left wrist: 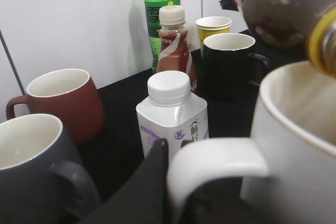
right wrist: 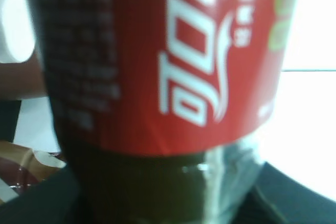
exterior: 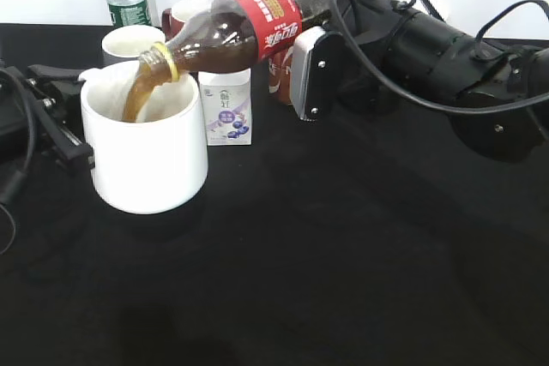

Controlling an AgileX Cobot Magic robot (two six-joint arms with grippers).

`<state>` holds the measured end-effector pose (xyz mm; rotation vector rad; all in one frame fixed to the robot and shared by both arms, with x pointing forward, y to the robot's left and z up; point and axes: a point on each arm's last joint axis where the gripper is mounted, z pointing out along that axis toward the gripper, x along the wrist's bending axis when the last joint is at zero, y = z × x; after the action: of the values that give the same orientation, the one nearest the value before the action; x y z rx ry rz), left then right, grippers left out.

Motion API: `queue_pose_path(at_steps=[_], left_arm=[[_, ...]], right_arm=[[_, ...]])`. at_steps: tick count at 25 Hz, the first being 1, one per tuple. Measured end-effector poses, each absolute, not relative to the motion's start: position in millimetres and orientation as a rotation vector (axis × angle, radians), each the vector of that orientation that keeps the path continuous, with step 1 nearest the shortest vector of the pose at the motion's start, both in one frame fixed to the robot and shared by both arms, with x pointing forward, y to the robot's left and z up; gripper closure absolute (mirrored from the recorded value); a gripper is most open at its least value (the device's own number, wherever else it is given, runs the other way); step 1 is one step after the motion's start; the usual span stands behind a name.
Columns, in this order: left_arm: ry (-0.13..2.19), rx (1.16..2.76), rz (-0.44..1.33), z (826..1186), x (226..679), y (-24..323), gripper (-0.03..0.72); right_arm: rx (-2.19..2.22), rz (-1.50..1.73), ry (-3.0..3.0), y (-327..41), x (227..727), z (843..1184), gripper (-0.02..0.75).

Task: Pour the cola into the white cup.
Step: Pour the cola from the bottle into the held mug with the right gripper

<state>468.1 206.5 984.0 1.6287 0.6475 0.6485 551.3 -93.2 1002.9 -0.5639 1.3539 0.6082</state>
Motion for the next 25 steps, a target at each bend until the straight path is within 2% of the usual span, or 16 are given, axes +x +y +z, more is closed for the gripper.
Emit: queue_pose_path(at_steps=[18, 21, 25], left_arm=[[0.651, 1.635, 0.655, 983.2, 468.5, 207.0, 0.653], [0.647, 1.633, 0.657, 983.5, 468.5, 206.9, 0.653], [0.656, 1.550, 0.667, 990.0, 470.0, 207.6, 0.653]], right_arm=[[-0.577, 0.551, 1.304, -93.8, 553.3, 1007.5, 0.353], [-0.523, 0.625, 1.334, -93.7, 553.2, 1007.5, 0.353], [-0.455, 0.732, 1.374, -92.9, 552.5, 1007.2, 0.353]])
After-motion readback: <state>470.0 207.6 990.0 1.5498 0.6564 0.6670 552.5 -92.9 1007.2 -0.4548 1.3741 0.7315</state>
